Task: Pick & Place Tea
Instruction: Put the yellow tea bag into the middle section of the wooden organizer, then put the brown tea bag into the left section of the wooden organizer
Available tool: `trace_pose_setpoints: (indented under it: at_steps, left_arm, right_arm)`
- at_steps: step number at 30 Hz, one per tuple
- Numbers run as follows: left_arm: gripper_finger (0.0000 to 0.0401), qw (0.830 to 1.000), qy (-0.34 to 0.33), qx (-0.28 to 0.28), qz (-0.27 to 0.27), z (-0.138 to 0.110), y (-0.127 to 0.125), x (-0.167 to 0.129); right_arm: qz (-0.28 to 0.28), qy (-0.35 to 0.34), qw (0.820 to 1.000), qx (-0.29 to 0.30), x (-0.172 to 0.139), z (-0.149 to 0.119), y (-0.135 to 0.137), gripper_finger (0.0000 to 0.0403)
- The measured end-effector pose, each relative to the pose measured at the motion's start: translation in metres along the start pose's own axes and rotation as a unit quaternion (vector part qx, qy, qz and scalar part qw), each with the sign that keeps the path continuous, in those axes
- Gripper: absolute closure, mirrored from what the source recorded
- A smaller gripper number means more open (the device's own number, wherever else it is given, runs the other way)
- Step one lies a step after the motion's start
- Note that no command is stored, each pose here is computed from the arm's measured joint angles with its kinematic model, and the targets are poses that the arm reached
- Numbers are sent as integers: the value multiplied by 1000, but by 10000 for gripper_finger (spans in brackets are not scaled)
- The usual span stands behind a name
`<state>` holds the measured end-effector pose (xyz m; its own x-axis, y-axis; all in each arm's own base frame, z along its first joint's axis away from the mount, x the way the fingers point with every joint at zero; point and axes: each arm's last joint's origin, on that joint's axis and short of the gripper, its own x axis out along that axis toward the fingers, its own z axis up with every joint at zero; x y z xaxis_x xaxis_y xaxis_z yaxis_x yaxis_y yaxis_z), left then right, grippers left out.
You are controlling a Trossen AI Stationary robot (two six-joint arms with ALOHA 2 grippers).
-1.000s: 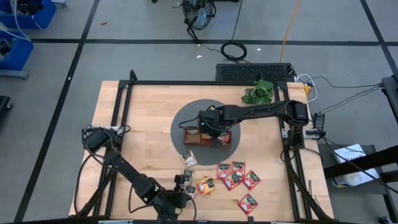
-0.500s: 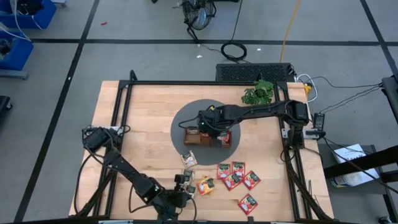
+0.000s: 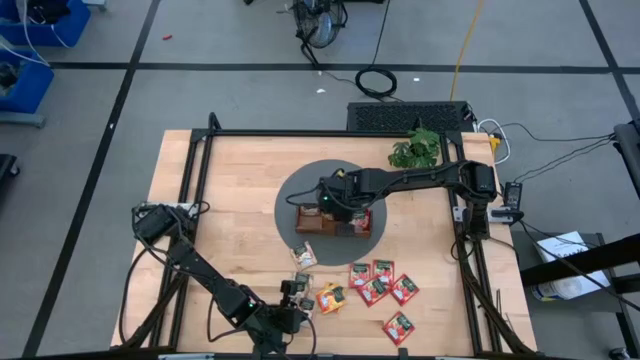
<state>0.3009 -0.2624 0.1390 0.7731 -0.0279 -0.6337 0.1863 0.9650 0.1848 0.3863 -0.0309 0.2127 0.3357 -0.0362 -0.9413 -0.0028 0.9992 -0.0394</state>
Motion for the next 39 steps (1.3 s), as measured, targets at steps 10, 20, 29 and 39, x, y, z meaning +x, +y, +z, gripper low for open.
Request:
trace_pose_setpoints:
  at_steps: [10, 20, 29, 39]
  left_arm:
    - [364, 1000, 8, 14, 3, -2, -1, -1]
    - [364, 998, -11, 48, 37, -6, -14, -11]
    - [364, 996, -50, 25, 75, 7, -16, -37]
    - [364, 990, -77, -122, 10, 24, -3, -31]
  right_arm:
    - [-89, -45, 995, 3, -32, 2, -5, 274]
    - [-48, -188, 977, -86, -93, -29, 69, 279]
    - [68, -326, 934, -129, -41, -131, 145, 337]
    - [122, -323, 938, -45, -10, -177, 146, 390]
